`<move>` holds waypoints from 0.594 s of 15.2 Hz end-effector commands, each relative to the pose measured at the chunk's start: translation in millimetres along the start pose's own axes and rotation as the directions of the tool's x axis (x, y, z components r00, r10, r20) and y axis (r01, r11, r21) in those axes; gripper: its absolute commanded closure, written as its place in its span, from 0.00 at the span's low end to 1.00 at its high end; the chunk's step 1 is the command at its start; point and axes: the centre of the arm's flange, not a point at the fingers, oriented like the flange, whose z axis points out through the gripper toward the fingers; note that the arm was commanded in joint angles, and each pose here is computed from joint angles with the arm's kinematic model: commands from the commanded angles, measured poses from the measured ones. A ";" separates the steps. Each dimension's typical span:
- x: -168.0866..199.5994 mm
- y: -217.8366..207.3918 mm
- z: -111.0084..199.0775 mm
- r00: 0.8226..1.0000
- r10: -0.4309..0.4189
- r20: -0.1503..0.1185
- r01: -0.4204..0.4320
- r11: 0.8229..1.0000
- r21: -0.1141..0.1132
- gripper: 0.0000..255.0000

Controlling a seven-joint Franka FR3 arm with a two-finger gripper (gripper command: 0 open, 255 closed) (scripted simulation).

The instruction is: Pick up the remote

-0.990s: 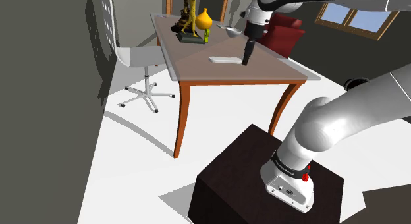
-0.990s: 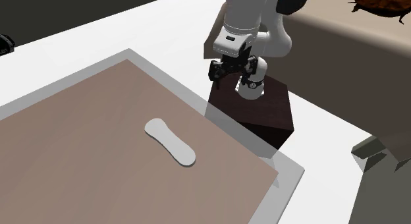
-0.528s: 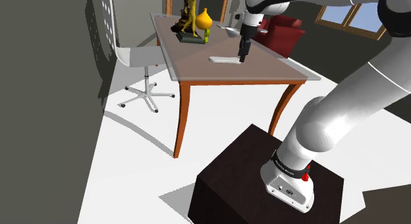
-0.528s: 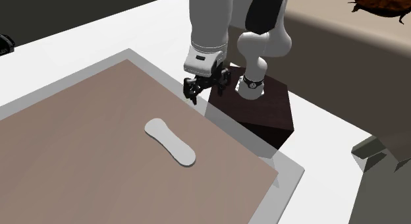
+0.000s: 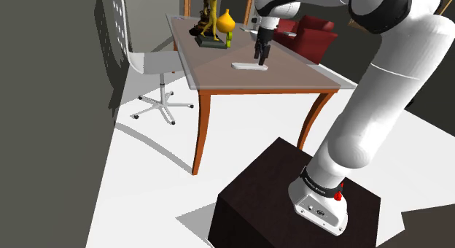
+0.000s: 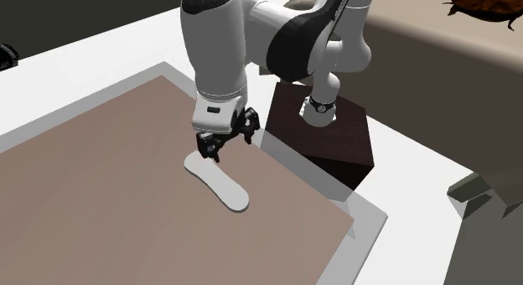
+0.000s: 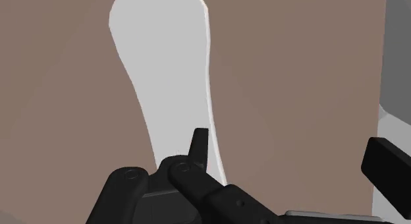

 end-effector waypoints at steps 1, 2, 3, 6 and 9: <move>3.8 25.5 2.9 0.998 -0.061 0.000 0.061 0.998 -0.001 0.00; 6.7 38.0 5.6 0.996 -0.088 -0.001 0.088 0.996 -0.002 0.00; 10.0 50.4 8.3 0.993 -0.115 -0.001 0.115 0.993 -0.002 0.00; 15.1 67.1 17.3 0.988 -0.151 -0.001 0.151 0.988 -0.003 0.00; 15.2 66.8 33.1 0.988 -0.151 -0.001 0.151 0.988 -0.003 0.00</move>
